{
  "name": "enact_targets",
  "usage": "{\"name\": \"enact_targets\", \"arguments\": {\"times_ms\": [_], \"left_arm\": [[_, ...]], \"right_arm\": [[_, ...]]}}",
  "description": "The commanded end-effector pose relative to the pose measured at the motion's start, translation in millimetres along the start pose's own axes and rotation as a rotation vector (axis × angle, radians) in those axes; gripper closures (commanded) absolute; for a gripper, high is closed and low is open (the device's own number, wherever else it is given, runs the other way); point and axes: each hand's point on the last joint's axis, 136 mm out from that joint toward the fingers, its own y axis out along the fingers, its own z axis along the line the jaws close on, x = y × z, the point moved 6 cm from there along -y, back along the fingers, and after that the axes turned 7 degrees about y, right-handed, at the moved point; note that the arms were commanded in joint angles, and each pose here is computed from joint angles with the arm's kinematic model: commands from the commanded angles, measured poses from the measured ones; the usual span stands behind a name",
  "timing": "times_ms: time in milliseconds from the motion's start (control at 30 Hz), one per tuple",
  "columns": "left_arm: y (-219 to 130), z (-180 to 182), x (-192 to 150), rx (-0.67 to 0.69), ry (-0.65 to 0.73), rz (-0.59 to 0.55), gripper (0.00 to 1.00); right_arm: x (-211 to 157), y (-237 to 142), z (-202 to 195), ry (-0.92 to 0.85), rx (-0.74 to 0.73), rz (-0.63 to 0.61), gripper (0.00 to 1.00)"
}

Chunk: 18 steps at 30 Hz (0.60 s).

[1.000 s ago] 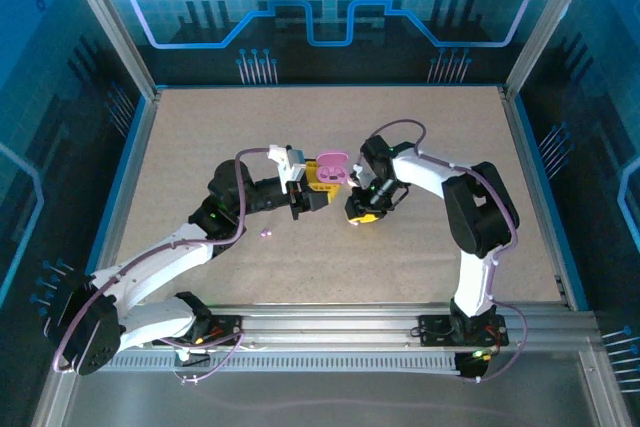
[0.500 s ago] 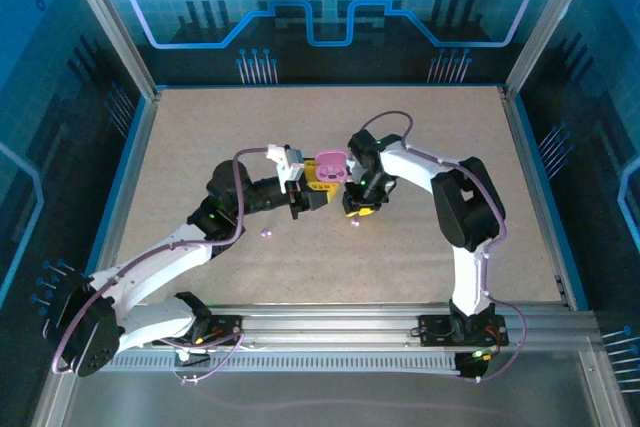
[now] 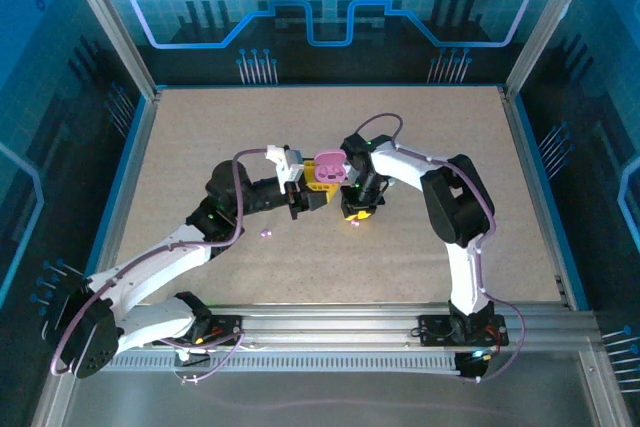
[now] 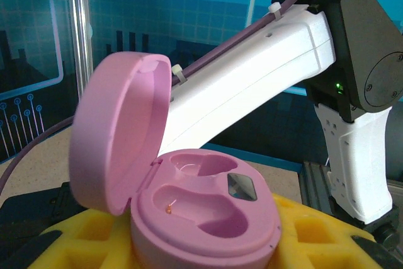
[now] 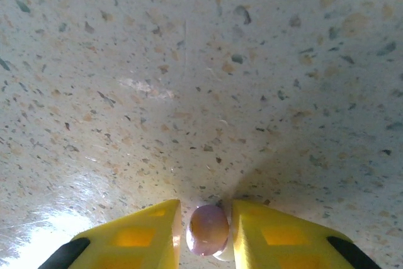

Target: Insert wireless bluetooth earbuds into charging case

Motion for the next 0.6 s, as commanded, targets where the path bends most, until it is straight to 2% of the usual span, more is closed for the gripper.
{"name": "enact_targets", "arguments": {"times_ms": [0, 367, 500, 567], "left_arm": [[-4.0, -3.3, 2.5, 0.004, 0.028, -0.013, 0.68], [-4.1, -2.9, 1.0, 0.009, 0.026, -0.011, 0.68], [-5.1, -2.5, 1.1, 0.020, 0.029, -0.009, 0.68], [-6.0, -1.5, 0.4, 0.031, 0.030, -0.002, 0.68]], "right_arm": [[-4.8, 6.7, 3.5, 0.012, -0.027, 0.047, 0.71], [-7.5, 5.5, 6.0, 0.015, -0.013, 0.044, 0.82], [-13.4, -19.6, 12.8, 0.001, 0.073, -0.006, 0.84], [-18.1, -36.9, 17.7, 0.001, 0.204, -0.036, 0.84]]}}
